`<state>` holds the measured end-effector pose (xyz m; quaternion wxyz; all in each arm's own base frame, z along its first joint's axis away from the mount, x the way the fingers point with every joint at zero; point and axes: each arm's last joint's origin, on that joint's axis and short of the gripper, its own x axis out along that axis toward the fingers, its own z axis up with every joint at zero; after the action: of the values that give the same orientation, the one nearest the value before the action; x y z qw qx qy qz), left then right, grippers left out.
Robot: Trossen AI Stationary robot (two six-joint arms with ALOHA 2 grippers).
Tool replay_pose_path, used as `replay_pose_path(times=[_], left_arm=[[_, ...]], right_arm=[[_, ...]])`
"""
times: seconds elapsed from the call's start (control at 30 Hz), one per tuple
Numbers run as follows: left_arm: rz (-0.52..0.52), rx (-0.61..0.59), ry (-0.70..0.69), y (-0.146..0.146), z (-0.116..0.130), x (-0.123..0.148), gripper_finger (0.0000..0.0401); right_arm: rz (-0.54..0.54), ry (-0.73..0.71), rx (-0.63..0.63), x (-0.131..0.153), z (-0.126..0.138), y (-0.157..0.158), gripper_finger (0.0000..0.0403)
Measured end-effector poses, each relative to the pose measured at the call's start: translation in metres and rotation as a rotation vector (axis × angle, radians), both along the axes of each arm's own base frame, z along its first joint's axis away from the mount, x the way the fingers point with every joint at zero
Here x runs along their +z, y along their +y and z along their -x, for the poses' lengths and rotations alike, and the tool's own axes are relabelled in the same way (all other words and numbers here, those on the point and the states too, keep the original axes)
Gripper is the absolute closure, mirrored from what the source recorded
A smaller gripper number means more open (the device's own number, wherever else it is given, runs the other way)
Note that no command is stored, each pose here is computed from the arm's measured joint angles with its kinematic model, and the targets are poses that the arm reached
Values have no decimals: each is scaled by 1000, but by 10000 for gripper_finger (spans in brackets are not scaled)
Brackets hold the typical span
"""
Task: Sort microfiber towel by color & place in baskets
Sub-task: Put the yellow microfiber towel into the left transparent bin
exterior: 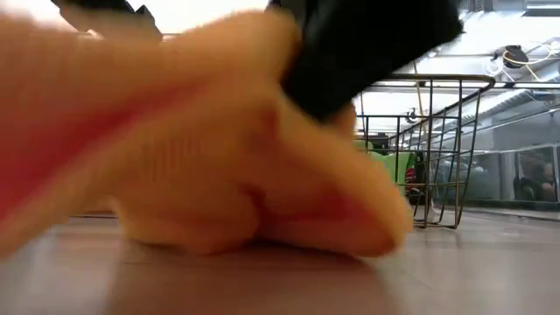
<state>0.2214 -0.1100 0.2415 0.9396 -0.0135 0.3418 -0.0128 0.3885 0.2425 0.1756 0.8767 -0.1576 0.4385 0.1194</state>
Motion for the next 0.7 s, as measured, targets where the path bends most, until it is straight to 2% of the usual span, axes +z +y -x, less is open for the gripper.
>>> replay_pose_path(times=[0.33, 0.53, 0.7], left_arm=[[-7, -75, -113, -9, -4, 9, 267], [6, -121, -227, -17, -7, 19, 267], [-5, -147, -322, -21, -9, 27, 267]], right_arm=[[24, -187, 22, 74, 14, -6, 397], [169, -340, -46, 112, 27, -14, 397], [318, -416, -123, 125, 32, -20, 397]])
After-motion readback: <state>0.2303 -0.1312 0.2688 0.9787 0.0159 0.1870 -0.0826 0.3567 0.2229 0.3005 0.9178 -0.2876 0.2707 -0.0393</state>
